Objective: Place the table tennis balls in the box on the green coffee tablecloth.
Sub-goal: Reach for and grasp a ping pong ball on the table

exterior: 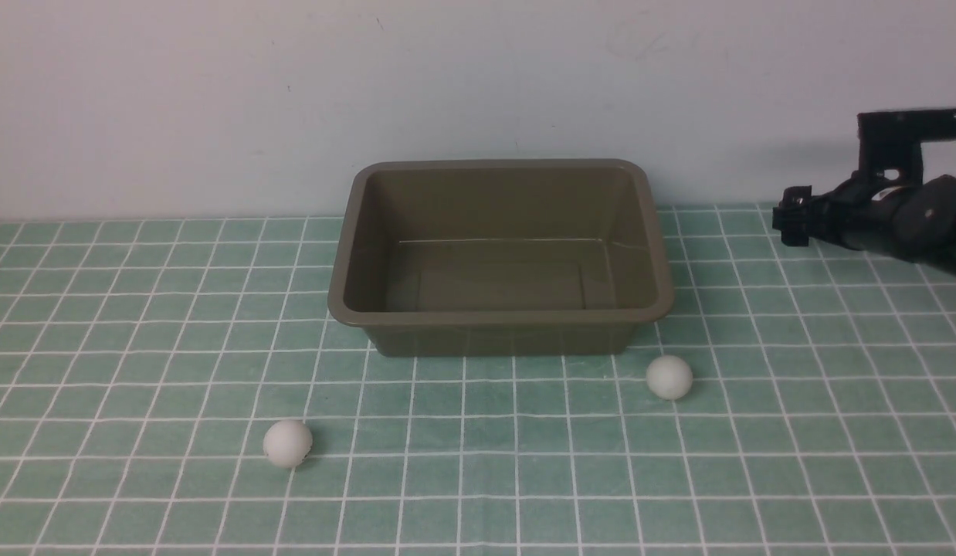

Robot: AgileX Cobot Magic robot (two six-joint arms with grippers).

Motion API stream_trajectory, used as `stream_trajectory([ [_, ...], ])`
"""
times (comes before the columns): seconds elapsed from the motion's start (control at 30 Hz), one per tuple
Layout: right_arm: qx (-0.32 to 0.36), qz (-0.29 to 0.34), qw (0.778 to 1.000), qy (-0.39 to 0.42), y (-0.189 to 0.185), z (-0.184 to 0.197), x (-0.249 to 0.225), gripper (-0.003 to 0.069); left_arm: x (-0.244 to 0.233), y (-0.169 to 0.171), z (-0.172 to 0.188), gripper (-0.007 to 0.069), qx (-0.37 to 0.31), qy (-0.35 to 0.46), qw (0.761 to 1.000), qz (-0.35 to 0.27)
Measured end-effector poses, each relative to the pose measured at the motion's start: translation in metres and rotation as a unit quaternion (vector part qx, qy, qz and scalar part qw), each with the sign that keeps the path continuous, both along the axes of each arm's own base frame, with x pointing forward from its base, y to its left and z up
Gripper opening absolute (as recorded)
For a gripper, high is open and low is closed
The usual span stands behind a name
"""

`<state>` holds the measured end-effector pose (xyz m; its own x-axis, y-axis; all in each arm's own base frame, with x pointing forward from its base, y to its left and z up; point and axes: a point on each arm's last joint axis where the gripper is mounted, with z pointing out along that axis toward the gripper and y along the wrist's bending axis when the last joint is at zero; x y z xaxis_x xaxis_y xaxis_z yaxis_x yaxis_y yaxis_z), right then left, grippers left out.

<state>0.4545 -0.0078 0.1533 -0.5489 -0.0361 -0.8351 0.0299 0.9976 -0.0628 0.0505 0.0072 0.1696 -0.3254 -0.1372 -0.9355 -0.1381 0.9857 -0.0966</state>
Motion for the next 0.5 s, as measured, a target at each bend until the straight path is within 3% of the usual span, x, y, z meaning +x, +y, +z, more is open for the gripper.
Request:
stream_trajectory([
  [0.5,-0.005,-0.018,1.000,0.003,-0.029,-0.005,0.018,0.0640,0.000,0.000,0.000,-0.0004,0.000,0.000,1.000,0.000],
])
